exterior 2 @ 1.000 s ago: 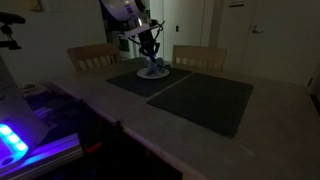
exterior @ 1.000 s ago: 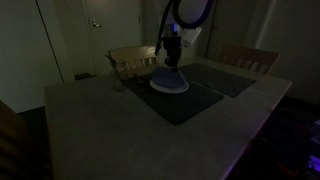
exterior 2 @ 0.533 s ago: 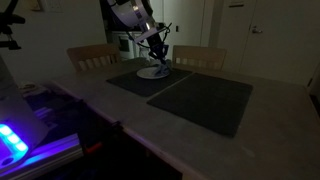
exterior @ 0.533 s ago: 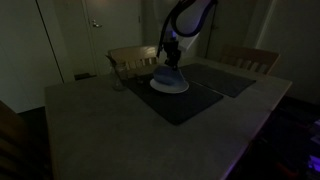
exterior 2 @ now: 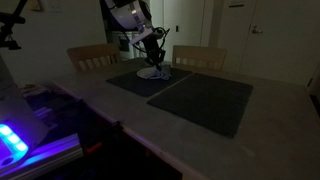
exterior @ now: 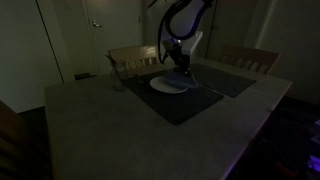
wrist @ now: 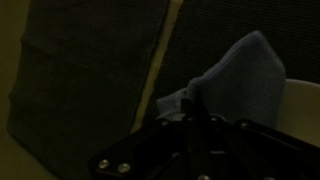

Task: Wipe the plate with the blue towel

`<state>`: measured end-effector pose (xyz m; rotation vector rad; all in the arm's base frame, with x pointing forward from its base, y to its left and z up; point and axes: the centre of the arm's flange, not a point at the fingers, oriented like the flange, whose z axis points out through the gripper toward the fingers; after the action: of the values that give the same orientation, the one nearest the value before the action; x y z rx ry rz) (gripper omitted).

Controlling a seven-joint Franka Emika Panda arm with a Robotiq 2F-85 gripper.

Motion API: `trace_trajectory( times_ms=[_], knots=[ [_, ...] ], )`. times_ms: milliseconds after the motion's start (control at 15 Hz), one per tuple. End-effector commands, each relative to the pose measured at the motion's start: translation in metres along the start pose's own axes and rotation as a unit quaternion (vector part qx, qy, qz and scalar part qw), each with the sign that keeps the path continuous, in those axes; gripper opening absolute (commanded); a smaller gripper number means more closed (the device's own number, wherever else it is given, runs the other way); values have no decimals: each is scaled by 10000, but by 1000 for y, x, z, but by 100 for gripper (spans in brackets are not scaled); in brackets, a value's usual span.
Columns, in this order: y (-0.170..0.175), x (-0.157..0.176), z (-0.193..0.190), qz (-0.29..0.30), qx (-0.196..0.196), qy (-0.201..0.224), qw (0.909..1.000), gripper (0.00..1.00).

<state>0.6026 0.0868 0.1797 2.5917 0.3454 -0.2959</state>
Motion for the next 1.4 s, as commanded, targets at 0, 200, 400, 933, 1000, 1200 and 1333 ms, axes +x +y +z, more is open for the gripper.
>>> trace_trajectory(
  times_ms=[0,200,400,933,1000,1200,1333],
  knots=[
    [-10,7,9,150,723,-155,9972,1],
    [-19,4,7,498,1343,-93,9897,1],
    [-22,5,2,672,1770,-54,9819,1],
    [-32,13,-10,927,2820,319,9544,1],
    [-31,15,-11,980,2915,373,9508,1],
    [-23,19,-11,1156,3031,573,9442,1],
    [-14,23,-11,1292,2960,751,9434,1]
  ],
)
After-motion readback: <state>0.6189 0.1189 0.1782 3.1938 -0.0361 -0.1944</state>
